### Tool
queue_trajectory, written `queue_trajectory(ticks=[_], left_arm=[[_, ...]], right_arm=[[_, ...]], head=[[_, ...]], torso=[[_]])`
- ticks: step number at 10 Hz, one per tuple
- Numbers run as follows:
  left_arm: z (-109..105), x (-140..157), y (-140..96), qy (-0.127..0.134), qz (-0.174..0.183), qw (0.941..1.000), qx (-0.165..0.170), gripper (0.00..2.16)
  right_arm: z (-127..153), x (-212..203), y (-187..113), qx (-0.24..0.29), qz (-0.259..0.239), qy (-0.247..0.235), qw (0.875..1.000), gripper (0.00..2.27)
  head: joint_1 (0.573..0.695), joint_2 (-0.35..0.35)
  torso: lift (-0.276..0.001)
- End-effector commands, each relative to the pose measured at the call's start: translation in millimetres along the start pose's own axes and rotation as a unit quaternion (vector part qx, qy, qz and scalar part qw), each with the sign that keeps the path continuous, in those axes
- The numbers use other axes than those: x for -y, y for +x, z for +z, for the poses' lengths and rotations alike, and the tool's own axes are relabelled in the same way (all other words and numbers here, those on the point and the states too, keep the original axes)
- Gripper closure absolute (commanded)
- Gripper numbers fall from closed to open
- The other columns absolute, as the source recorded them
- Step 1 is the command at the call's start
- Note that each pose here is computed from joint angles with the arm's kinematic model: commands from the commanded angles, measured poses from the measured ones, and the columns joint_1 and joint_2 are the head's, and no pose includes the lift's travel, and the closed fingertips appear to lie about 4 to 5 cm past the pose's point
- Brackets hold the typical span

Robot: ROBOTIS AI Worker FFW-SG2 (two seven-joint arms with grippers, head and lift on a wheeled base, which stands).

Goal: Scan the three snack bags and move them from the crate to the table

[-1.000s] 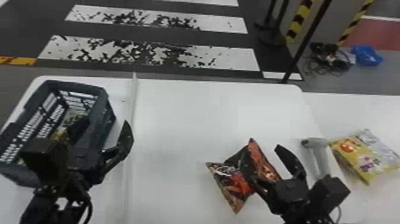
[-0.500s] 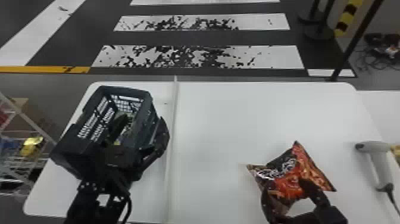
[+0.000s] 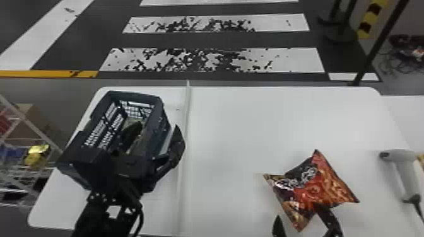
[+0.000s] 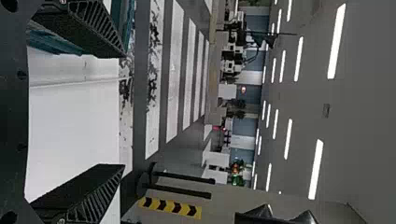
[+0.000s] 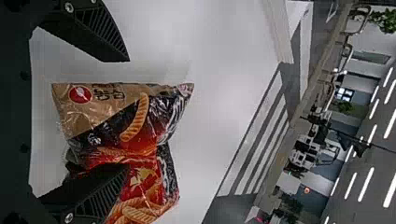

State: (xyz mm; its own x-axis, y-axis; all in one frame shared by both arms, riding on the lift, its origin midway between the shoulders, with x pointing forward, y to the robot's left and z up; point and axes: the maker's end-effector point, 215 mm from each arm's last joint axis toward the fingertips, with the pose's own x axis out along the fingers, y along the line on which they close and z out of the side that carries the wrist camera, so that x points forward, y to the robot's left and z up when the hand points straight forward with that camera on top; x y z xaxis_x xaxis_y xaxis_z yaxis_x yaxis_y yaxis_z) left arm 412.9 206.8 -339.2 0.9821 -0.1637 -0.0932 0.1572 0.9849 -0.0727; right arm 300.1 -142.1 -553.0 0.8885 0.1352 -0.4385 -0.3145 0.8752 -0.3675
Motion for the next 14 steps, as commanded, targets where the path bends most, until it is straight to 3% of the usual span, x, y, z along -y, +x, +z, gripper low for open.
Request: queue_trajectory(ticks=[1,2,3,7,8,9,10,11,12,14], left_arm=[[-1,0,0,-0.001,0.000,1.0000,-0.002,0.03],[-2,2,0,0.000,-0.003,1.0000,-0.002,0.03],[-2,2,0,-0.001,-0.004,1.0000,-0.003,0.03],[-6,2,0,-0.003,-0.004,1.0000,-0.005,0.03],[-4,2,0,-0.003,-0.004,1.0000,-0.004,0.03],[-3,3,0,-0.003,-0.005,1.0000,-0.003,0.03],[-5,6,0,-0.005,-0.008,1.0000,-0.004,0.03],[-6,8,0,-0.004,-0.009,0.9999,-0.005,0.03],[-6,9,0,-0.003,-0.010,0.9999,-0.006,0.03],[-5,14,0,-0.001,-0.014,0.9999,-0.005,0.03]], right_arm=[[-10,-9,5,-0.020,-0.006,-0.047,0.999,0.16],[-15,-6,8,-0.033,-0.016,-0.060,0.998,1.32],[-6,4,10,-0.024,-0.037,-0.060,0.997,2.24],[56,48,17,0.041,-0.060,-0.002,0.997,2.25],[73,69,22,0.045,-0.048,0.052,0.997,2.24],[93,94,25,0.050,-0.028,0.136,0.989,2.24],[113,114,23,0.058,-0.007,0.220,0.974,2.24],[122,127,19,0.057,0.021,0.304,0.951,2.24],[121,124,13,0.043,0.074,0.409,0.909,2.25],[117,85,-11,-0.015,0.205,0.577,0.790,2.25]], head=[[0.695,0.104],[0.695,0.106],[0.695,0.104],[0.695,0.085],[0.695,0.083],[0.695,0.081],[0.695,0.066],[0.695,0.047],[0.695,0.027],[0.695,0.018]], torso=[[-0.062],[-0.062],[-0.062],[-0.062],[-0.062],[-0.062],[-0.062],[-0.062],[-0.062],[-0.062]])
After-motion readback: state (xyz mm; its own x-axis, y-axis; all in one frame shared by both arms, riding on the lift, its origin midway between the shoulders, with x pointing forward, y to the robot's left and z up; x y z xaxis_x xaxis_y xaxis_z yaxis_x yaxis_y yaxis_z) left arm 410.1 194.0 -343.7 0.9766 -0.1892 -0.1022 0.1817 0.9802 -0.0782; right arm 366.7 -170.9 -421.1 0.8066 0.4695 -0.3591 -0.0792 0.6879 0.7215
